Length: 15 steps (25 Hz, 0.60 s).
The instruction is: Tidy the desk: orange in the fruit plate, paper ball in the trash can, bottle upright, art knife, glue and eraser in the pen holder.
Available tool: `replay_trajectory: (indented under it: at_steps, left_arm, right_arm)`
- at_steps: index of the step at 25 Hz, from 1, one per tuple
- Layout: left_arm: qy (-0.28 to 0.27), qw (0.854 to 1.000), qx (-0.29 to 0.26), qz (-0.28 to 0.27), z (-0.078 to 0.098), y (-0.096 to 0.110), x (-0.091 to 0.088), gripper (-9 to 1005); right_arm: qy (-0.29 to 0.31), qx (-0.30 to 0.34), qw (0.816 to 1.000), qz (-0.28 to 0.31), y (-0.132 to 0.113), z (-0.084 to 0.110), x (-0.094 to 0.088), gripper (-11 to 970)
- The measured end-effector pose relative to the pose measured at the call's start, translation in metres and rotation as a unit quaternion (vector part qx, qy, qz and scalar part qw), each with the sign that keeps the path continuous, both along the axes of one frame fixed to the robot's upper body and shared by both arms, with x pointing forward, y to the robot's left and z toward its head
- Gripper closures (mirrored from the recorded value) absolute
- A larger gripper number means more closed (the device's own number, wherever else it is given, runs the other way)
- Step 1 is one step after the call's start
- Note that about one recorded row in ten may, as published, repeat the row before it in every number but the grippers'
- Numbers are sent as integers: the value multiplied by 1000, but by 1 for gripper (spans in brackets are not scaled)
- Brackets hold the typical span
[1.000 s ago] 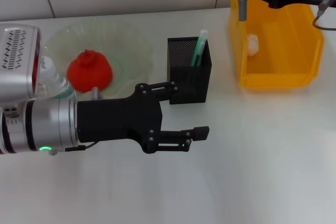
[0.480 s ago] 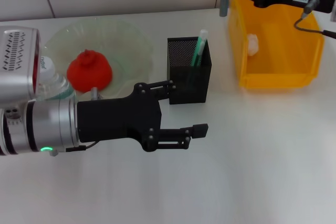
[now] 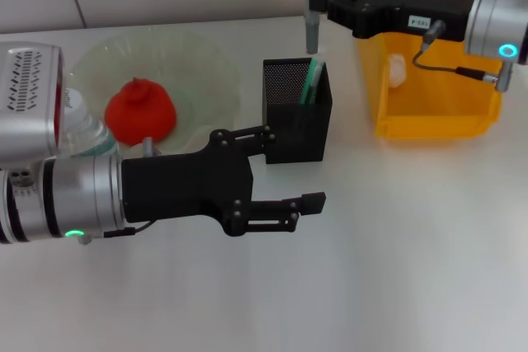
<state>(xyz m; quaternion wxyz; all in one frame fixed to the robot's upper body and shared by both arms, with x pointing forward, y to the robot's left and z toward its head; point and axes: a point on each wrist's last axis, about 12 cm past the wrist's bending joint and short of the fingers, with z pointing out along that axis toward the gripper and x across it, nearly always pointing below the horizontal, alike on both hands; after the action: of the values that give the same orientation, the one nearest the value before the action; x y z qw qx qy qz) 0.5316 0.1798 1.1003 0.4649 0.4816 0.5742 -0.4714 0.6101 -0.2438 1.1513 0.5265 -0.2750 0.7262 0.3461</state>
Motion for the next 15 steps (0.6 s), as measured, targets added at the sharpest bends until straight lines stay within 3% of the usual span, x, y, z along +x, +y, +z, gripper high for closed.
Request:
replay_trajectory:
  at_steps: [15]
  left_arm:
    - [-2, 1000, -2, 4, 1, -1, 2, 205]
  right_arm:
    - [22, -22, 1000, -4, 12, -29, 5, 857]
